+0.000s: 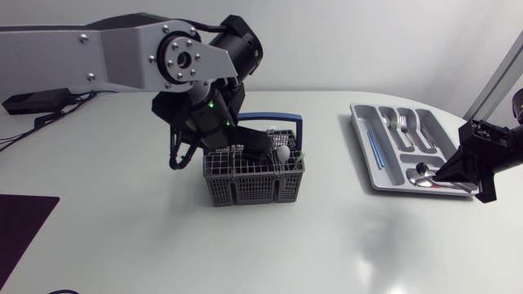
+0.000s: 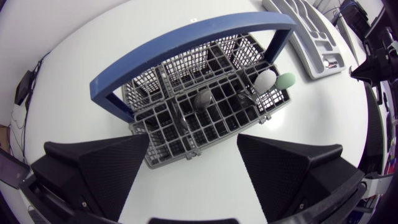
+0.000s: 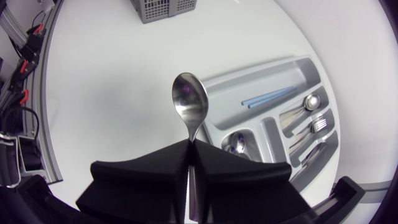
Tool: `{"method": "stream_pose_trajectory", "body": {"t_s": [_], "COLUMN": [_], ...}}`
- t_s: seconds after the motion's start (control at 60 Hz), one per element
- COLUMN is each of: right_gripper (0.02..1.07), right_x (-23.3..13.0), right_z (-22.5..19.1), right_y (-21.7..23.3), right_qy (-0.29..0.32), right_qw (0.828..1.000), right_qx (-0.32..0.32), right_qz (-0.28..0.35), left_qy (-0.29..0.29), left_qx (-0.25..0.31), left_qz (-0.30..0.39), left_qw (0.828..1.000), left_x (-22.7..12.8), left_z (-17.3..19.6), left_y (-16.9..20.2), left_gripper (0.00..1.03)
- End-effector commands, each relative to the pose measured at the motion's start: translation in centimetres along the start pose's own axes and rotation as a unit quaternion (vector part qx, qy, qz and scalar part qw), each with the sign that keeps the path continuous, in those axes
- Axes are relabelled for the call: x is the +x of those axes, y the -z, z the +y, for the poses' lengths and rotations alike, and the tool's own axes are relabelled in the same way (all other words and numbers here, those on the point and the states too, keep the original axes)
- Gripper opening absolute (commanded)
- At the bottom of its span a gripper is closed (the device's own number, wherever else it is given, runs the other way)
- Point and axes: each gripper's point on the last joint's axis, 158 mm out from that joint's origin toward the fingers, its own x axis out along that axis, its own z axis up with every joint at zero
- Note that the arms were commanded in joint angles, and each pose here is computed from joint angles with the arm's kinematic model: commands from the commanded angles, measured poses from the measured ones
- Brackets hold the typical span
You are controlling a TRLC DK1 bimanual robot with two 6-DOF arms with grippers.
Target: Unload the cutlery basket into the drawer organizer.
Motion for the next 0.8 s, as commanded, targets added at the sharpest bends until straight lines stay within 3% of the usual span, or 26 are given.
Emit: {"method": "stream_pose_trajectory", "body": {"t_s": [0.0, 0.15, 0.583, 0.667, 0.783], "right_gripper": [0.08, 0.08, 0.09, 0.12, 0.25], "right_x": [0.7, 2.0, 5.7, 6.3, 6.8], "right_z": [-1.1, -3.6, -7.3, -7.7, -8.0], "right_y": [1.8, 4.6, 8.8, 9.3, 10.2], "right_qy": [-0.011, -0.008, 0.011, 0.015, 0.021], "right_qw": [1.0, 0.999, 0.993, 0.992, 0.988], "right_qx": [-0.022, -0.022, -0.044, -0.047, -0.051], "right_qz": [0.013, 0.037, 0.105, 0.118, 0.141], "left_qy": [0.003, 0.002, -0.028, -0.029, -0.038], "left_qx": [-0.043, -0.105, -0.16, -0.163, -0.162], "left_qz": [-0.012, -0.003, -0.008, -0.008, -0.013], "left_qw": [0.999, 0.995, 0.987, 0.986, 0.986], "left_x": [-0.2, 0.6, 1.5, 1.6, 1.8], "left_z": [-0.7, -1.1, -0.3, -0.3, -0.3], "left_y": [-0.8, -0.4, -0.2, -0.2, -0.3], "left_gripper": [0.99, 0.99, 0.99, 0.99, 0.99]}}
